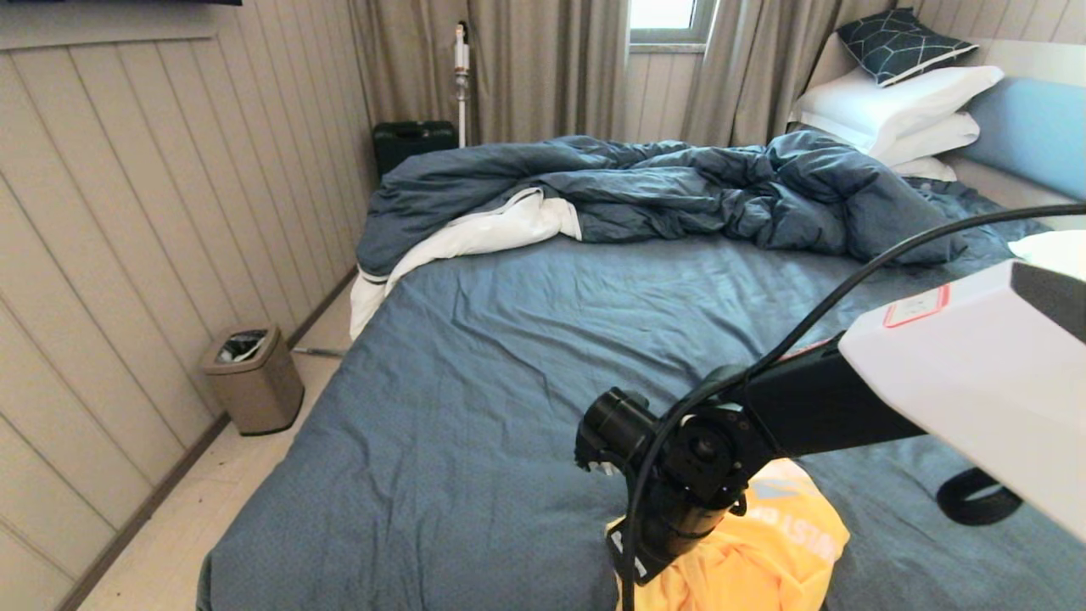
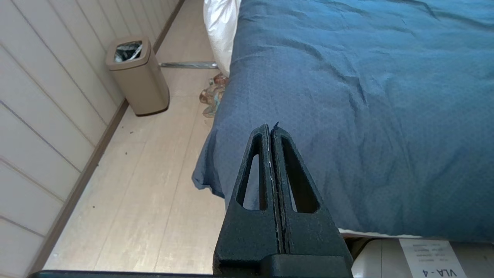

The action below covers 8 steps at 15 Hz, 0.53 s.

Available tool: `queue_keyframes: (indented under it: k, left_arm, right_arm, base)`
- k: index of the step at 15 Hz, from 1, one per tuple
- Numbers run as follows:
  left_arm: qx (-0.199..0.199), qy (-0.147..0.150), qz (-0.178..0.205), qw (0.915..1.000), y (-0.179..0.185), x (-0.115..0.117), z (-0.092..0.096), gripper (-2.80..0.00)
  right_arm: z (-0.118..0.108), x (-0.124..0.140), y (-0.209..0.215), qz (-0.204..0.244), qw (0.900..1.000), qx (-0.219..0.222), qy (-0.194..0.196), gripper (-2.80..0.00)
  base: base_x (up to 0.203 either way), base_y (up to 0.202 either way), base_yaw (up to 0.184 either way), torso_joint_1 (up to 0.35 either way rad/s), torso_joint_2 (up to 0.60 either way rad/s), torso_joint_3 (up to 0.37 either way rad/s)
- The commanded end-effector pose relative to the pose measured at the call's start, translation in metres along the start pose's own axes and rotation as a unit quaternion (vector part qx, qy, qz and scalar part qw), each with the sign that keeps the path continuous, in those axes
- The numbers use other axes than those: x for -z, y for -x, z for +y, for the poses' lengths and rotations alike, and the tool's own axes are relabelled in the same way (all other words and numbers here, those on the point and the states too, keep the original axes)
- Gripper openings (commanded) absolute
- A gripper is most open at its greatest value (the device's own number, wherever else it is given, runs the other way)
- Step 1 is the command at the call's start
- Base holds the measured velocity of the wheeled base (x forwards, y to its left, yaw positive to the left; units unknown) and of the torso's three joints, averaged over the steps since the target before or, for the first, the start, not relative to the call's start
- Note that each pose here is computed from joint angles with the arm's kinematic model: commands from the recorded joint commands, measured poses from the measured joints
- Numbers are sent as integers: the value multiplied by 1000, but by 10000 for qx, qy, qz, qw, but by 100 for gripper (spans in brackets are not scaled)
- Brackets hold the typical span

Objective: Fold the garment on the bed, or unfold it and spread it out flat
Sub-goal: Fold the yellow T-shirt

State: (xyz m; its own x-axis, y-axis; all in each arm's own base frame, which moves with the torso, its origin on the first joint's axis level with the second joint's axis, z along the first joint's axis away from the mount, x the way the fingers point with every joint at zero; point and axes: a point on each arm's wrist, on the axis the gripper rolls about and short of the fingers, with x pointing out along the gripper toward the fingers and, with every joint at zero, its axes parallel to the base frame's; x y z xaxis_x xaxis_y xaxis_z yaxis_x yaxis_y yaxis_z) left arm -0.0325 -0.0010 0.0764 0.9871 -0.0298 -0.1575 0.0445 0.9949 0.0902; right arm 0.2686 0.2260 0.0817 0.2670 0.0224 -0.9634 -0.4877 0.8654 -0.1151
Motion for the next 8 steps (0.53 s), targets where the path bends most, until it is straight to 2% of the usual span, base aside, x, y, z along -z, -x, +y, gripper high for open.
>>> queue_keyframes:
  k: [1, 8]
  left_arm:
    - [5, -5, 6, 10000, 0, 0, 0, -280]
    - [5, -5, 6, 10000, 0, 0, 0, -280]
  right_arm:
    - [-1, 1, -2, 53, 10000, 13, -9, -280]
    - [-1, -3, 3, -56, 10000, -11, -50, -280]
  base:
    - [0, 0, 0, 0, 0, 0]
    - [0, 0, 0, 0, 0, 0]
